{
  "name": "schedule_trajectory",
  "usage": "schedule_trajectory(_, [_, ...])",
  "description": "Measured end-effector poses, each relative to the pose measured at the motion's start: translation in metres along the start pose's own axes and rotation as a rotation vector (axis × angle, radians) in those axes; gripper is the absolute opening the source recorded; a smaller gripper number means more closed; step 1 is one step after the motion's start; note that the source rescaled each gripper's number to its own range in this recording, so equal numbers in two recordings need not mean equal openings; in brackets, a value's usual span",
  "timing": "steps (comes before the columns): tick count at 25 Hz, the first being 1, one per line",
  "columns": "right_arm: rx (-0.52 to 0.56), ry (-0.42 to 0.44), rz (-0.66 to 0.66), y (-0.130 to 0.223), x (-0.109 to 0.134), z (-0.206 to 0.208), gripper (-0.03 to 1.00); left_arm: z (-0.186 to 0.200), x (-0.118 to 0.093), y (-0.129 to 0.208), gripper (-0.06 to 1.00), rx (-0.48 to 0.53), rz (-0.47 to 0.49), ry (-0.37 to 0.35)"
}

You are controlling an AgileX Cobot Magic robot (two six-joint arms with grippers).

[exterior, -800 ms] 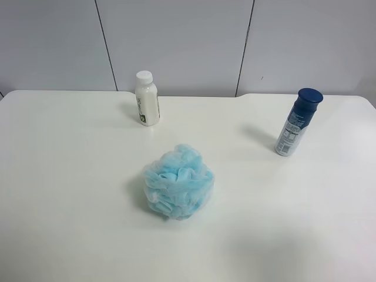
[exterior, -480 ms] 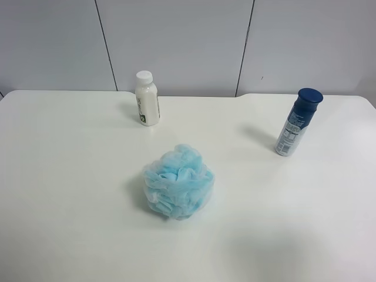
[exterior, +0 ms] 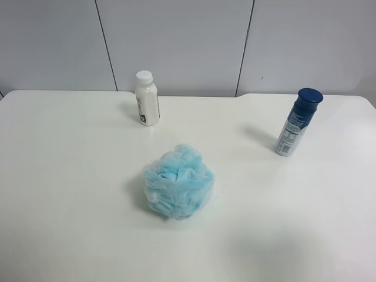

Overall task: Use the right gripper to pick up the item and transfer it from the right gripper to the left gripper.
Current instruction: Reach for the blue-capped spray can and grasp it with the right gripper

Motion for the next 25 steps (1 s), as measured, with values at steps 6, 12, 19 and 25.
schedule_trajectory(6, [0.140, -0.006, -0.052, -0.036, -0.002, -0.005, 1.00, 0.000, 0.000, 0.000, 1.00, 0.000, 0.000, 0.000])
schedule_trajectory(12, [0.269, -0.010, -0.061, -0.096, -0.007, -0.032, 1.00, 0.000, 0.000, 0.000, 1.00, 0.000, 0.000, 0.000])
schedule_trajectory(19, [0.412, -0.015, -0.071, -0.158, -0.014, -0.093, 1.00, 0.000, 0.000, 0.000, 1.00, 0.000, 0.000, 0.000])
schedule_trajectory(25, [0.546, -0.019, -0.087, -0.194, -0.020, -0.155, 1.00, 0.000, 0.000, 0.000, 1.00, 0.000, 0.000, 0.000])
Point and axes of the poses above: a point on each arm's last joint axis where the gripper is mounted, z pointing back along that axis away from the gripper, x along the wrist's bending axis when the last joint is at zero, y = z × x, the point moved 3 cm from there along -z, pointing out along that axis toward the gripper, and after that the axes turned 4 degrees about z, right-handed, at the moved point
